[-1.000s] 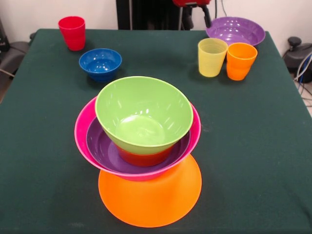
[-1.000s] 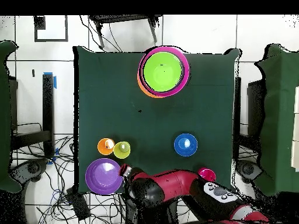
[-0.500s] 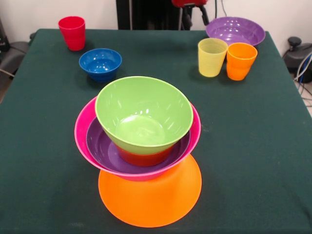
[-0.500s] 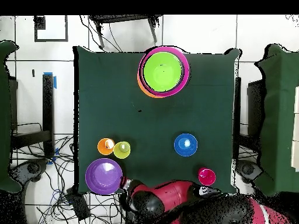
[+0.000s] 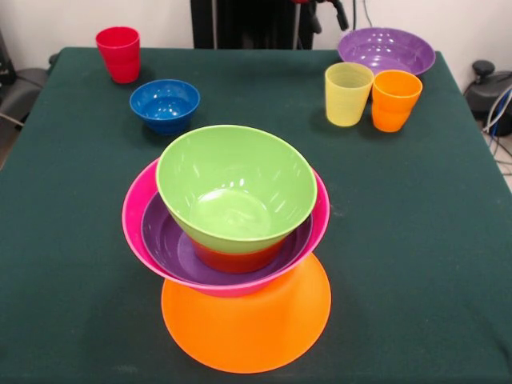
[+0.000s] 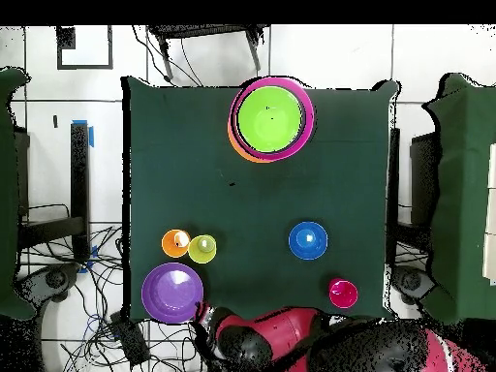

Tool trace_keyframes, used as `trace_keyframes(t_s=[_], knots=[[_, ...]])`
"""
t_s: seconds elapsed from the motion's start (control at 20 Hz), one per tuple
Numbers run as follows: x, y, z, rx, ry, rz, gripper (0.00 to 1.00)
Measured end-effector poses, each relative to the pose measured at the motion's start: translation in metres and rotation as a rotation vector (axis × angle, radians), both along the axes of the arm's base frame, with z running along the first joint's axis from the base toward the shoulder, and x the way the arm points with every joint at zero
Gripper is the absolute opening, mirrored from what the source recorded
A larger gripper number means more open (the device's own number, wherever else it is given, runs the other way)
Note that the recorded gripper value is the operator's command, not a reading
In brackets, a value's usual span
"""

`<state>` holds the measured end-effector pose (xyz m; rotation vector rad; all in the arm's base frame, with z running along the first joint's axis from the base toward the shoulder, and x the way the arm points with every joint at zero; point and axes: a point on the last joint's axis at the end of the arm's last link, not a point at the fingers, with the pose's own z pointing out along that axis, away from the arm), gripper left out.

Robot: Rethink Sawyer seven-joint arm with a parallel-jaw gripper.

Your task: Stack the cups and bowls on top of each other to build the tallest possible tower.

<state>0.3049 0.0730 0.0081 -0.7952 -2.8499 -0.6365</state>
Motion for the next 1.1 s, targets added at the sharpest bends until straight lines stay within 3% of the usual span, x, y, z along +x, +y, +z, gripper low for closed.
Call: trace_keyframes(t_s=[0.4, 1.1], knots=[[-0.006, 0.002, -0.002, 0.022, 0.009, -0.021, 1.00], [-0.004, 0.037, -0.006, 0.095, -0.109, -0.047, 1.00]])
